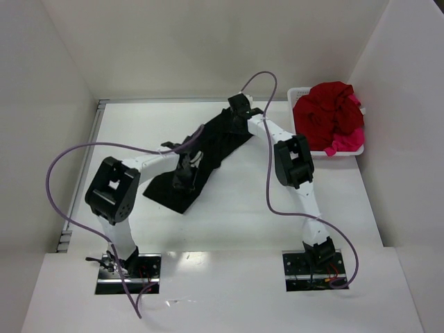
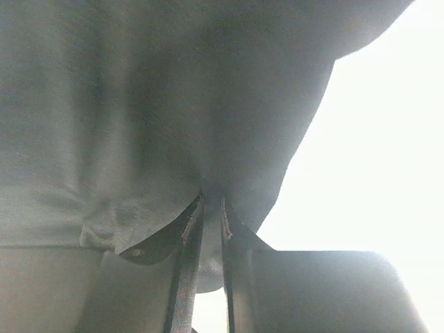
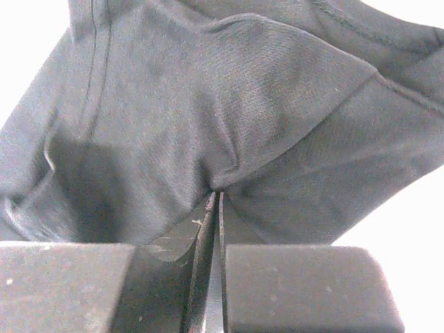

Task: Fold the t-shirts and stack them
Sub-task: Rotate the tshirt 90 degrees

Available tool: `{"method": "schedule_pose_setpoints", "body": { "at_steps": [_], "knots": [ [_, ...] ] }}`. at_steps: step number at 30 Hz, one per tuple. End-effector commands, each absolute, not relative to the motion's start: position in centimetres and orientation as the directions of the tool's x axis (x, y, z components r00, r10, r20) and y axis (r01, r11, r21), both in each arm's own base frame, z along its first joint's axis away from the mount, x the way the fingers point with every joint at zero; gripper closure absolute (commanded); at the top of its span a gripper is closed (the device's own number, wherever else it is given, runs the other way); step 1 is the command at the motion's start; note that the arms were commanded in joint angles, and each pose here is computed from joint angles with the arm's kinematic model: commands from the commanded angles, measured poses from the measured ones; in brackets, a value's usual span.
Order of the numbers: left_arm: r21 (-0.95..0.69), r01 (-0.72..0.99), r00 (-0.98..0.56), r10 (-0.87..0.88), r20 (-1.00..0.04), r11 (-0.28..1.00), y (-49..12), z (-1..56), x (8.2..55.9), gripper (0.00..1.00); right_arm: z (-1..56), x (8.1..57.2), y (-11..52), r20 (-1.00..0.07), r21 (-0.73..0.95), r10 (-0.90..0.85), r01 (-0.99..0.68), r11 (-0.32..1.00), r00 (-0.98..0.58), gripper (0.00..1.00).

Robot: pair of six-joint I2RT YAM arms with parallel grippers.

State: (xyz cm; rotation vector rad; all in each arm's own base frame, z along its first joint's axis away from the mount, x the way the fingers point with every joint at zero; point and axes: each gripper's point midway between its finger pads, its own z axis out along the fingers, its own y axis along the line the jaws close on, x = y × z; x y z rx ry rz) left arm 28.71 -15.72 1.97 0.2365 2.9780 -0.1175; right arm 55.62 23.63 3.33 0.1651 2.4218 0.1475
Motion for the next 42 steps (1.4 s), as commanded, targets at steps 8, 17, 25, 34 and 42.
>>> {"method": "schedule_pose_setpoints", "body": {
  "at_steps": [8,17,25,34,42],
  "knots": [
    [-0.306,0.335,-0.941,0.301,-0.156,0.891,-24.8,5.7,19.4,0.77,6.2,59.2,28.3,-0.695,0.308,0.165,-0.081,0.948,-0.7,0.9],
    [-0.248,0.136,-0.91,0.022,-0.414,0.959,-22.8,12.2,26.1,0.73,13.5,58.6,26.7,-0.763,0.269,0.184,-0.046,0.962,-0.619,0.85],
    [0.013,-0.107,-0.911,-0.093,-0.402,0.994,-16.3,8.9,28.6,0.62,16.6,53.1,23.7,-0.761,0.309,0.257,0.015,0.951,-0.596,0.67],
    [-0.07,-0.247,-0.905,-0.257,-0.34,0.966,-13.5,6.1,28.9,0.77,7.5,51.3,21.0,-0.682,0.173,0.224,0.144,0.974,-0.696,0.91],
    [-0.065,-0.294,-0.907,-0.3,-0.295,0.954,-12.0,4.7,30.3,0.98,4.9,53.9,22.2,-0.659,0.149,0.212,0.15,0.977,-0.722,0.94]
  ]
}}
